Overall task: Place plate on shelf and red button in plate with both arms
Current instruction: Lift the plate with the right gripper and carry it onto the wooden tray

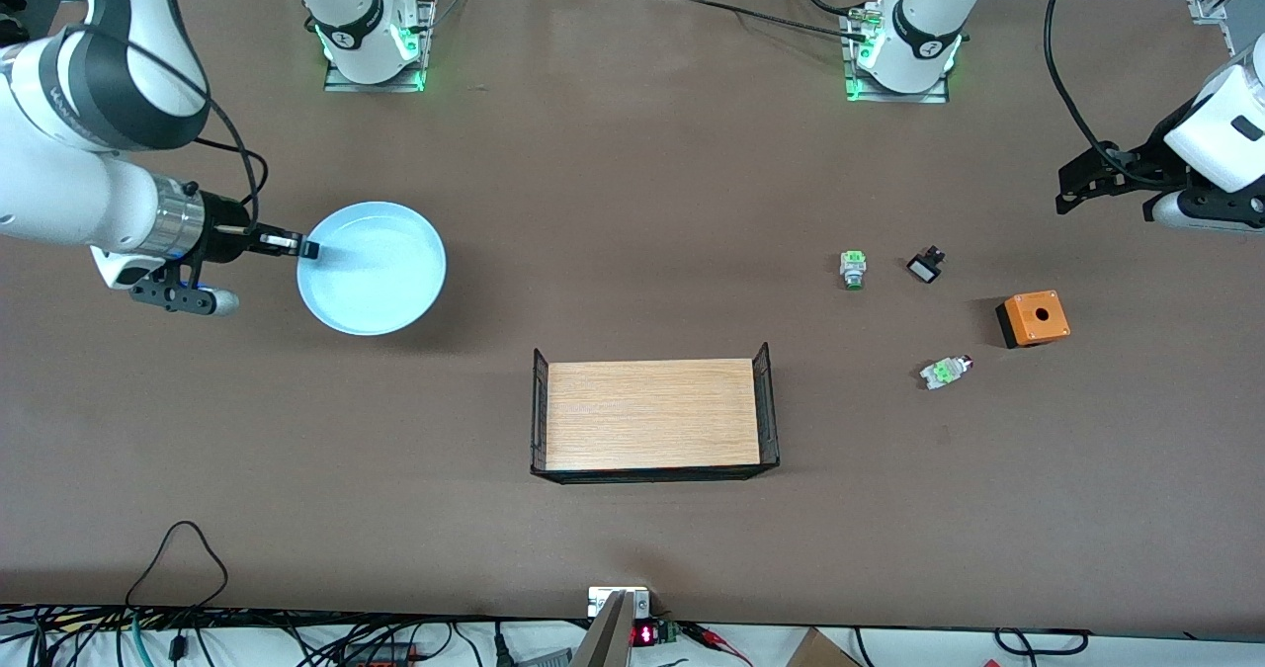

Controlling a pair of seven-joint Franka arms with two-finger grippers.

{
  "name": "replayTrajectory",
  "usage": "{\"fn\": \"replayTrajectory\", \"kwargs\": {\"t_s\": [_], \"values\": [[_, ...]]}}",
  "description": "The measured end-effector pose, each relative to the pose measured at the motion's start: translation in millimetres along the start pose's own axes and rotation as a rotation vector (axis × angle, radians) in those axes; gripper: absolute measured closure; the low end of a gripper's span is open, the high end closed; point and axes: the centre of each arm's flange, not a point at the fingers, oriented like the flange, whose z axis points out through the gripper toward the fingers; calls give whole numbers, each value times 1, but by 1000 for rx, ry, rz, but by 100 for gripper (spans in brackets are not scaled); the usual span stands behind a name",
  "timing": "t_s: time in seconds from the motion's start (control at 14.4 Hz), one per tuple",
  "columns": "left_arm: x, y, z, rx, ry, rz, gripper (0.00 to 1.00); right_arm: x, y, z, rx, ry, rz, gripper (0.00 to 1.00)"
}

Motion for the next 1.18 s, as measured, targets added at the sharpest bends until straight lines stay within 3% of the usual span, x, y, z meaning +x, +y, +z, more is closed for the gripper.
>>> {"fn": "replayTrajectory", "kwargs": {"t_s": [0.28, 0.62, 1.18], "values": [[0, 0, 0, 0, 0, 0, 0, -33, -82, -11, 47, -5, 159, 97], [0, 0, 0, 0, 0, 0, 0, -67, -157, 13, 39, -4, 320, 97], [0, 0, 0, 0, 0, 0, 0, -73, -238, 48, 100, 43, 473, 97]]}}
